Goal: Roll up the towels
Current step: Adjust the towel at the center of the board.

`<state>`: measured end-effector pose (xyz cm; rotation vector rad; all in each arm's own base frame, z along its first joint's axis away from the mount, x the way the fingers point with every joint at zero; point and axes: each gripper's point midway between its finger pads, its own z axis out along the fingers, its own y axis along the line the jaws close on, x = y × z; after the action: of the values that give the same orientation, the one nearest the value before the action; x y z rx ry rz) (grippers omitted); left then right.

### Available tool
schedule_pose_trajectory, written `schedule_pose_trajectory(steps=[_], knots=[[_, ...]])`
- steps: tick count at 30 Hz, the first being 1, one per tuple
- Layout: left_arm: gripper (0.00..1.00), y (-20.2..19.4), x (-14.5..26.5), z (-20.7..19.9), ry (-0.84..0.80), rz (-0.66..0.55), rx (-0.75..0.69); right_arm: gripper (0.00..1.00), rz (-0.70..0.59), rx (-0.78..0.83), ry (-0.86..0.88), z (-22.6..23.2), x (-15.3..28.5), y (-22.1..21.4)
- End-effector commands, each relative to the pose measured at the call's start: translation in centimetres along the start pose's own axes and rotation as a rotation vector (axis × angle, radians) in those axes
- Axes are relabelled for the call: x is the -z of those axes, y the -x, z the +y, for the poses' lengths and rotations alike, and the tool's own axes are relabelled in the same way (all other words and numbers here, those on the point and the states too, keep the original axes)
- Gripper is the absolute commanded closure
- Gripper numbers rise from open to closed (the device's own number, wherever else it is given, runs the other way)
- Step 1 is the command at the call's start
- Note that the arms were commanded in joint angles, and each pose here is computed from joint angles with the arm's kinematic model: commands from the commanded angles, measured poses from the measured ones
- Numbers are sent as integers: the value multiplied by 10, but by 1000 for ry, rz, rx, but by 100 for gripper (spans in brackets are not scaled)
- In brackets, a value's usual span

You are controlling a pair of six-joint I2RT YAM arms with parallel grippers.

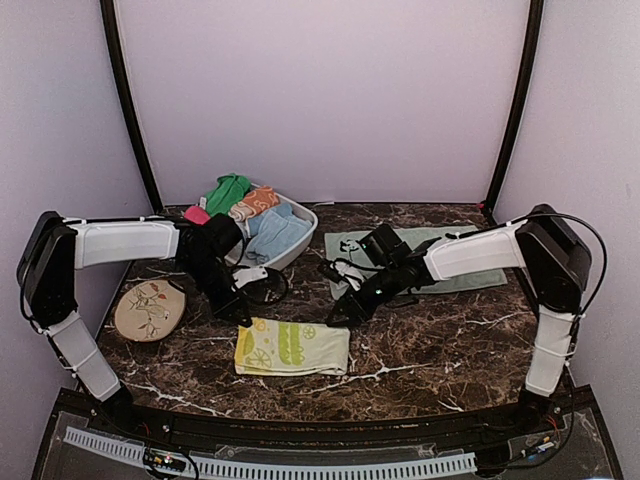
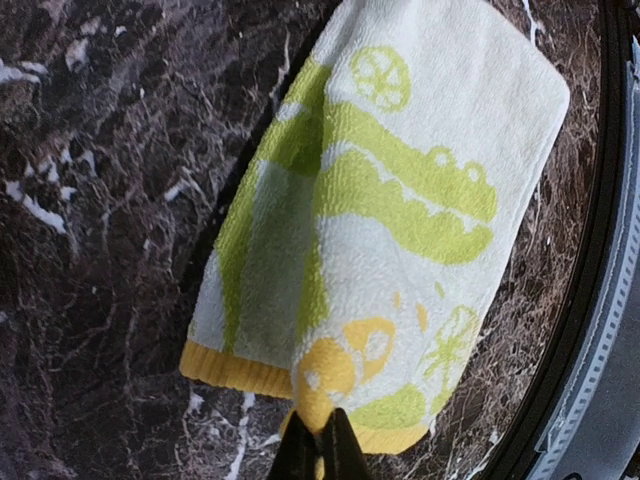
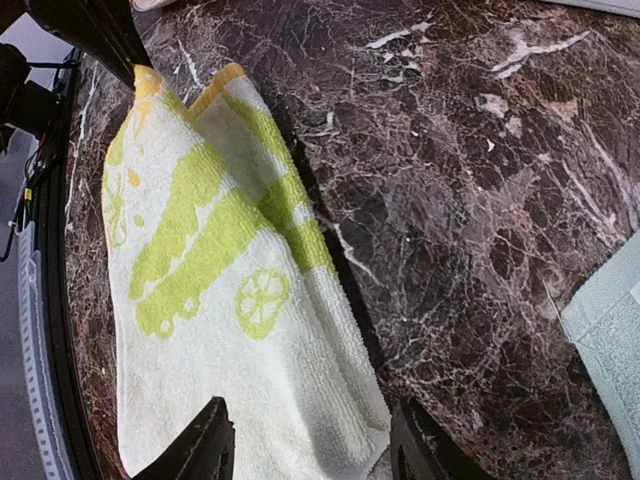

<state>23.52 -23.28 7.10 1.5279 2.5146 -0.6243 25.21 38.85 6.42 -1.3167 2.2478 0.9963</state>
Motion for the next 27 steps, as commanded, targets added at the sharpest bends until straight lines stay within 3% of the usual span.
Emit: schedule_pose_trajectory(steps=[1, 5, 14, 27], knots=[[100, 23, 18, -5, -13, -42, -27, 48, -75, 7, 78, 14, 5, 17], [100, 33, 25, -5, -23, -52, -36, 49, -80, -10, 75, 13, 4, 6], [100, 28, 3, 11, -3, -5, -34, 48, -138, 11, 121, 15, 1, 25], [100, 67, 51, -17, -48, -146, -102, 43, -167, 10, 330, 23, 6, 53]])
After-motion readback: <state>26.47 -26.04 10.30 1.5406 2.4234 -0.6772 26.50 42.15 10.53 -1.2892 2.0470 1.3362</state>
